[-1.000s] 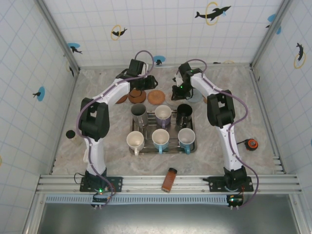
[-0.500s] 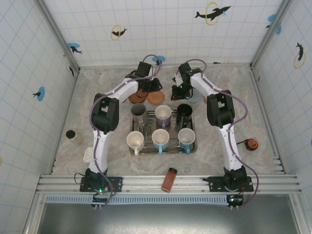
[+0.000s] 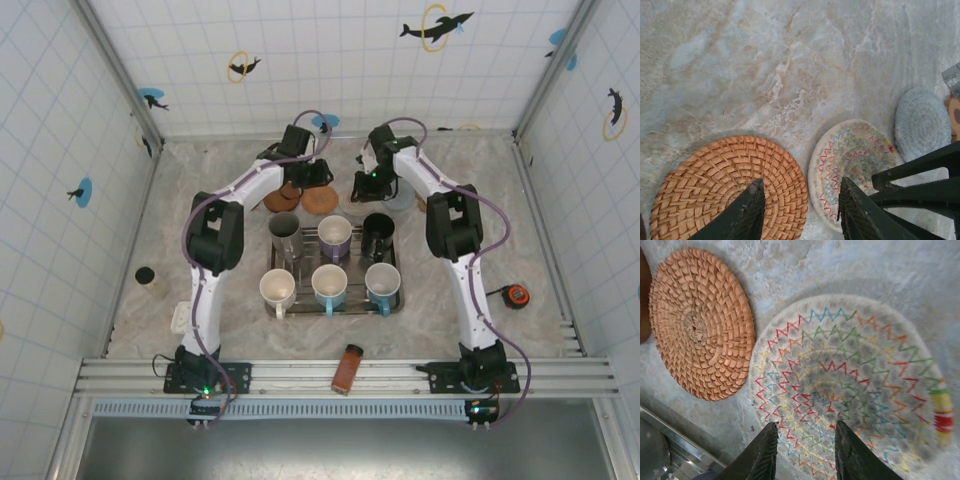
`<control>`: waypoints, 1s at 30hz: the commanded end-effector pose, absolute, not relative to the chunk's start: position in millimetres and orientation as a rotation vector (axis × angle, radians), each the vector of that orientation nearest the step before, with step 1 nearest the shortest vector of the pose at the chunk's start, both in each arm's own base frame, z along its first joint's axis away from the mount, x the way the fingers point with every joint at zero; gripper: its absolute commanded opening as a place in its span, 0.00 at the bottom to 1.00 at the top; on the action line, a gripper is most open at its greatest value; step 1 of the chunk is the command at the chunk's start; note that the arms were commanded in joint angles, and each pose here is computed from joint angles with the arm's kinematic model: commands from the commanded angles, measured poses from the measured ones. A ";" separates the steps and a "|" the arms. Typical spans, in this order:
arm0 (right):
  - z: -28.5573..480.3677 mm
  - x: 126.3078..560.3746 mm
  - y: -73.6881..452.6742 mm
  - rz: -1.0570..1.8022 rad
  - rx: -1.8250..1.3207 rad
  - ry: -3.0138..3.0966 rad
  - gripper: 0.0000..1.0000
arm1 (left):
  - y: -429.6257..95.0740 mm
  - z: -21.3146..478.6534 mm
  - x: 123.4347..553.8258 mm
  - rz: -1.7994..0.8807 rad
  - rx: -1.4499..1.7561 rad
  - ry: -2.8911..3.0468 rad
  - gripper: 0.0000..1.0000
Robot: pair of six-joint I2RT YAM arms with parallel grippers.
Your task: Place the cup by the coaster
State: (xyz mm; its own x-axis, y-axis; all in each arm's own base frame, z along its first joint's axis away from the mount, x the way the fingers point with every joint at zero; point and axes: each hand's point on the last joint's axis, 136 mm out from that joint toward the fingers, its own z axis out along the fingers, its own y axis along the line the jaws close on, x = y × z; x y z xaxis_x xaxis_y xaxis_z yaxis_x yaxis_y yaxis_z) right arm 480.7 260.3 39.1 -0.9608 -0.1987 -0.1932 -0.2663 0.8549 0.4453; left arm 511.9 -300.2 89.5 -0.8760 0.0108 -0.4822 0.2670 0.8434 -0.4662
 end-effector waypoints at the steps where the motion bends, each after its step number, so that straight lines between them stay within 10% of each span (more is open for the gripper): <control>1: 92.5 493.2 250.6 0.720 -0.356 2.790 0.35 | -304.1 146.2 513.1 -0.739 0.244 2.435 0.42; 30: 21.9 516.1 152.3 0.476 -0.145 2.936 0.22 | -283.2 210.5 492.9 -0.687 0.236 2.317 0.43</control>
